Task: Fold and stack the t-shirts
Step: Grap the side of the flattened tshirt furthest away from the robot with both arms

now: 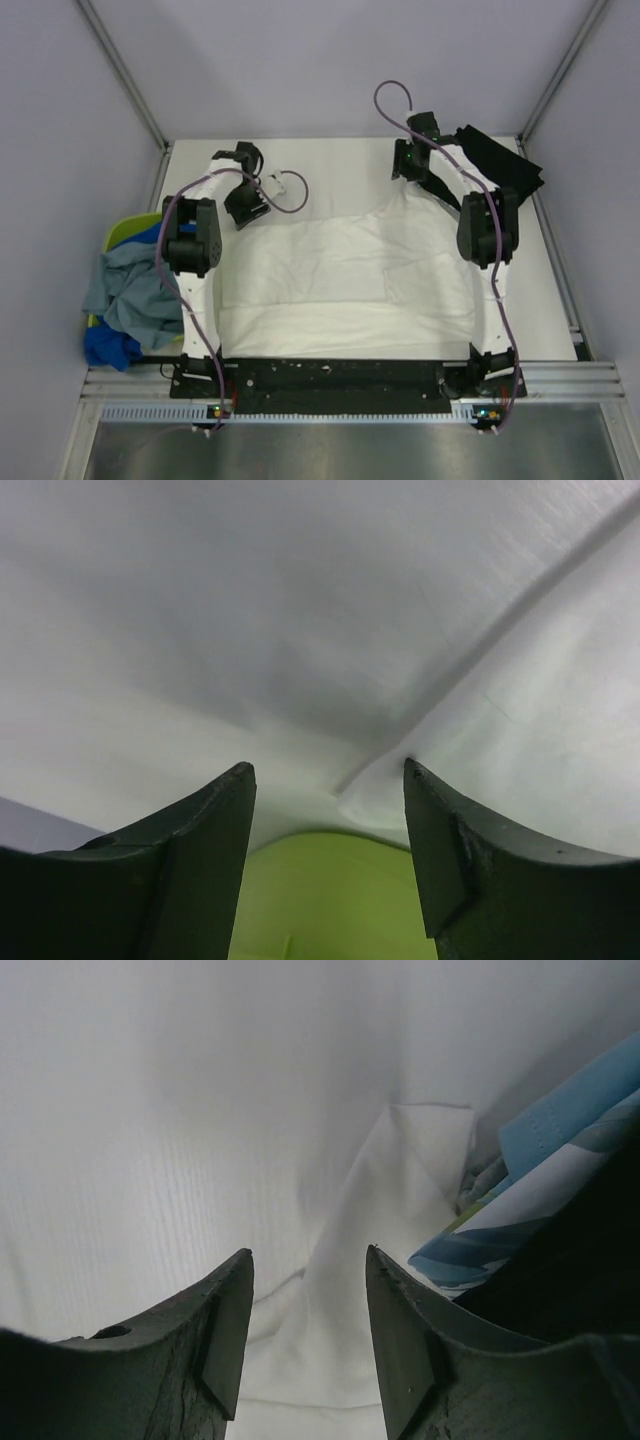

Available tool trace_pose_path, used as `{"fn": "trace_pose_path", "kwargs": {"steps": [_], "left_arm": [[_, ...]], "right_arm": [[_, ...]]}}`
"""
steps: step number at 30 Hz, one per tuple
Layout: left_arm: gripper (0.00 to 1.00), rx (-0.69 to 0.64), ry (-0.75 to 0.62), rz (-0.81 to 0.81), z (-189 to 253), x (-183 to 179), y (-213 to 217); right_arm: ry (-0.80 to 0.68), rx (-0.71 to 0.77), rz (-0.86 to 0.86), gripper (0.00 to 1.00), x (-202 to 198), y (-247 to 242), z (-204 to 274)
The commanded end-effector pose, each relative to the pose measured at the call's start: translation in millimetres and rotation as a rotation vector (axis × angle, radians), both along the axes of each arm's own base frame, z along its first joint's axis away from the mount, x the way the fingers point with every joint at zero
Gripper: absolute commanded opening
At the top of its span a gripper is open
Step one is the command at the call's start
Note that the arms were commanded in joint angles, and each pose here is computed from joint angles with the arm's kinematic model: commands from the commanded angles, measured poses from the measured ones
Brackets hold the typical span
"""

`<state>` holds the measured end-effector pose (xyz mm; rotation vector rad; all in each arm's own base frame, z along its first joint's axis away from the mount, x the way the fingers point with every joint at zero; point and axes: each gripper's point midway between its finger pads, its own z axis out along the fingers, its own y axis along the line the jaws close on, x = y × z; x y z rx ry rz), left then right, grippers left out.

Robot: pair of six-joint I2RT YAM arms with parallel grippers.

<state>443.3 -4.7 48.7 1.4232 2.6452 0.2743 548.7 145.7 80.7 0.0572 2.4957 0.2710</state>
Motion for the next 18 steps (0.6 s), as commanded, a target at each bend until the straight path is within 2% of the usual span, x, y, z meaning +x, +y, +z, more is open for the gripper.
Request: {"fn": "trace_pose_path", "kwargs": {"steps": [1, 5, 10, 13, 14, 16, 18], "left_arm": [[0.62, 0.010, -0.011, -0.010, -9, 15, 3], [0.57, -0.031, 0.060, -0.026, -16, 0, -1], [0.57, -0.089, 0.158, -0.046, -15, -28, -6], [0.55, -0.138, 0.189, -0.051, -10, -38, -12], [0.50, -0.151, 0.198, -0.055, -8, -41, -14], [0.41, -0.159, 0.247, -0.066, -7, -53, -15], [0.29, -0.155, 0.298, -0.073, -9, -64, -13]], "right_arm": [[0.024, -0.077, -0.014, 0.48, 4, -9, -10], [0.078, -0.048, 0.013, 0.46, -3, -1, -27], [0.106, -0.048, 0.014, 0.42, -6, 0, -40], [0.125, -0.040, 0.015, 0.24, -7, 1, -47], [0.124, -0.026, 0.023, 0.14, -8, 4, -44], [0.123, -0.007, 0.028, 0.02, -10, 7, -38], [0.104, 0.001, 0.031, 0.00, -10, 7, -25]]}}
